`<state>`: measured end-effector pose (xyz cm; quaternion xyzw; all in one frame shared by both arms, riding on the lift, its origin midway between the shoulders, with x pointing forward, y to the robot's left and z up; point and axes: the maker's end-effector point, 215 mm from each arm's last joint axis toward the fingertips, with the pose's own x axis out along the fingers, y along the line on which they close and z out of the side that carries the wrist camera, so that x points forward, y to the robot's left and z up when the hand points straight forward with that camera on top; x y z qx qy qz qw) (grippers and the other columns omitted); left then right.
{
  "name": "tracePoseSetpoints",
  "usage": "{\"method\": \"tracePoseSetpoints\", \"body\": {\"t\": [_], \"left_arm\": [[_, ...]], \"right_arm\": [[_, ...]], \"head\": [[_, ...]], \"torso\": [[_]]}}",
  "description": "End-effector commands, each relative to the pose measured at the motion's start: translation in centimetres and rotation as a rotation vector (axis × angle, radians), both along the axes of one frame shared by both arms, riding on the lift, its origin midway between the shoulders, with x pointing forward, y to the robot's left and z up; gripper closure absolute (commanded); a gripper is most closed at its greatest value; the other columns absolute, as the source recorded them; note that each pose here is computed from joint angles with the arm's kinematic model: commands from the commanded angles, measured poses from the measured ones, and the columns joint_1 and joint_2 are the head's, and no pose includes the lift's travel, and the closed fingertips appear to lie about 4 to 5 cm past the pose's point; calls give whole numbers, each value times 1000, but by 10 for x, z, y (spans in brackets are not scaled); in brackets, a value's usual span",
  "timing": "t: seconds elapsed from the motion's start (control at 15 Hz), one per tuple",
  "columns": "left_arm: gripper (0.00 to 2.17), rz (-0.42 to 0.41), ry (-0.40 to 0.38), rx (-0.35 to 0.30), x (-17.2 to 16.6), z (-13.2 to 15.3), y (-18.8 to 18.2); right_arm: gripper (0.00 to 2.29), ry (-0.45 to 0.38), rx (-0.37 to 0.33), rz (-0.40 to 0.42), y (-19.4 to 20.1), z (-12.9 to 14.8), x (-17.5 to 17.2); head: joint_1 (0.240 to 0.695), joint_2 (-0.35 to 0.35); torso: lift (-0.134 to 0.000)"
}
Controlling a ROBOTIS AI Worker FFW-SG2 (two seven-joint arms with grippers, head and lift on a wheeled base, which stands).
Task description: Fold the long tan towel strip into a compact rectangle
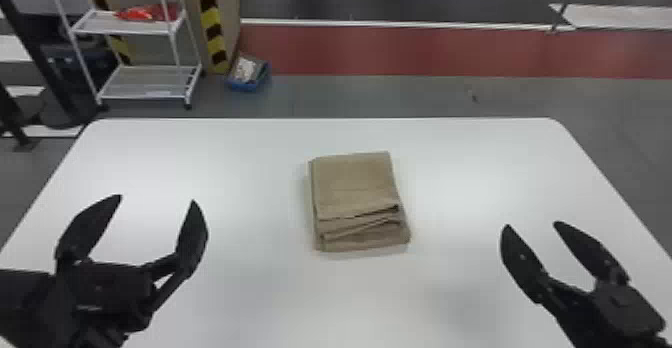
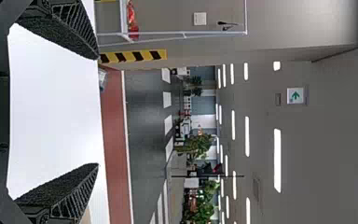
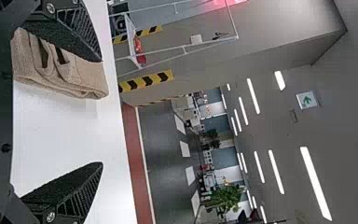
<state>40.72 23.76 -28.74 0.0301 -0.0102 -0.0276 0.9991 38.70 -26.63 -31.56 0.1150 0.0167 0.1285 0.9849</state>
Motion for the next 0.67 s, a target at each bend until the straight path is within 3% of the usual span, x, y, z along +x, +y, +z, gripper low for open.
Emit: {"method": "tracePoseSetpoints", "body": {"t": [0.0, 0.6], "left_arm": [[66, -1, 0, 1, 0, 0, 0], [66, 1, 1, 1, 0, 0, 2]], "right_arm": [[97, 1, 0, 0, 0, -1, 0], [97, -2, 9, -1, 2, 0, 2]], "head": [[695, -41], [695, -39]], "torso": [[-128], [-128]]}}
